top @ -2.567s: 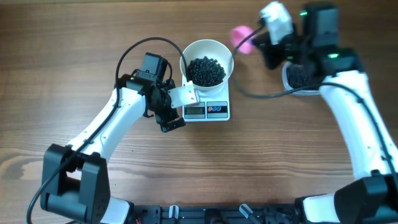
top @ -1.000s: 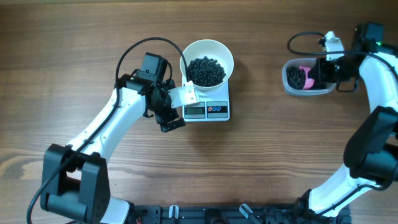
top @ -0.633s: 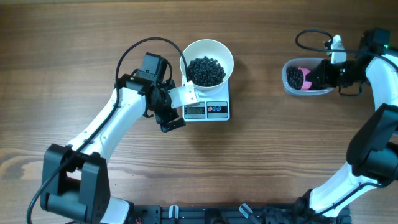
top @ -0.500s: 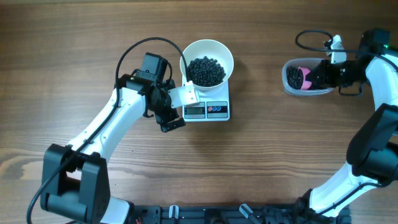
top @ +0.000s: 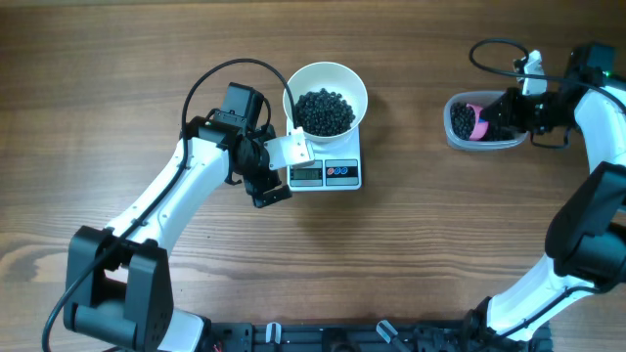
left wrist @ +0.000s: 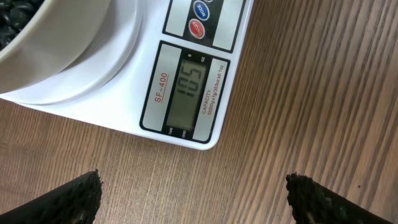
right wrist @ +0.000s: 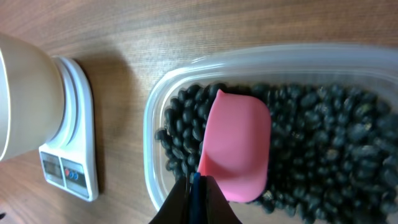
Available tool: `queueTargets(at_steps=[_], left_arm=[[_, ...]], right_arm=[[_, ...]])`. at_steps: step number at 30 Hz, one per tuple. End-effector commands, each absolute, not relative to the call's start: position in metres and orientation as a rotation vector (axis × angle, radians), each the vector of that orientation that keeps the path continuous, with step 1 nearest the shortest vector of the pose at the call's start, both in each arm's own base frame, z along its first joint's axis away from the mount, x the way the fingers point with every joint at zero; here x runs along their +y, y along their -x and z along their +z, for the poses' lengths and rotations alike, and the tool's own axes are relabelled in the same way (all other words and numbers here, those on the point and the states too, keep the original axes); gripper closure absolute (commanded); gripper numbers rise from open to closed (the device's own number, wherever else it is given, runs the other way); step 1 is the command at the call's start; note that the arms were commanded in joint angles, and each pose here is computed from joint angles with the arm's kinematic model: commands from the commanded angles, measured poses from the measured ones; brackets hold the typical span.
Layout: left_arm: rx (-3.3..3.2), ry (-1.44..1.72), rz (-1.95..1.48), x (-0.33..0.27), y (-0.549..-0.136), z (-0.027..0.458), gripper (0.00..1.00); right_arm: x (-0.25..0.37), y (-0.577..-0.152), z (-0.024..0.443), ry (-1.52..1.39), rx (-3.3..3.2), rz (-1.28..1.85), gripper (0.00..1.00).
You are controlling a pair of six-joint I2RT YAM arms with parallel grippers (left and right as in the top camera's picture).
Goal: Scoop item into bowl and weigh 150g on scale
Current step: 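Scoop black beans from the tub with the right gripper and lift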
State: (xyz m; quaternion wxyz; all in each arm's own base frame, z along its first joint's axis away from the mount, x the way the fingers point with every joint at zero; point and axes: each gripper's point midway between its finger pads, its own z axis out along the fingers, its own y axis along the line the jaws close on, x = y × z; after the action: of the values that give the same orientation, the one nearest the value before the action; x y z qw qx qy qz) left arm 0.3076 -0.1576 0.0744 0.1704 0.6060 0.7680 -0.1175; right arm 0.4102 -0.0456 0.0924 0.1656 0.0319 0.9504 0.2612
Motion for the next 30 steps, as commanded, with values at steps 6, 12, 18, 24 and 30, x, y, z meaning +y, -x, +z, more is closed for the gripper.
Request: queueTargets(at_steps=[6,12,18,24,30], left_arm=[[2.174,-1.738,-0.364,-0.159,-0.305,0.070,0.00],[2.174,-1.738,-0.364,-0.159,-0.305,0.070,0.00],[2.174,-1.738,-0.364,-0.159,-0.305,0.070,0.00],[2.174,-1.738,-0.364,-0.159,-0.305,0.070,0.00],[2.174,-1.738,-0.364,-0.159,-0.305,0.070,0.00]], right_arm=[[-0.057,-0.405,0.096,-0.224,2.625,0.945,0.96],[-0.083,-0.401,0.099,-0.285,2.576,0.946,0.96],[-0.091,-0.402,0.100,-0.296,2.560,0.929,0.96],[-0.095,-0.406,0.099,-0.449,2.558,0.941,0.96],[-0.097,-0.409,0.126,-0.398,2.426,1.079,0.96]])
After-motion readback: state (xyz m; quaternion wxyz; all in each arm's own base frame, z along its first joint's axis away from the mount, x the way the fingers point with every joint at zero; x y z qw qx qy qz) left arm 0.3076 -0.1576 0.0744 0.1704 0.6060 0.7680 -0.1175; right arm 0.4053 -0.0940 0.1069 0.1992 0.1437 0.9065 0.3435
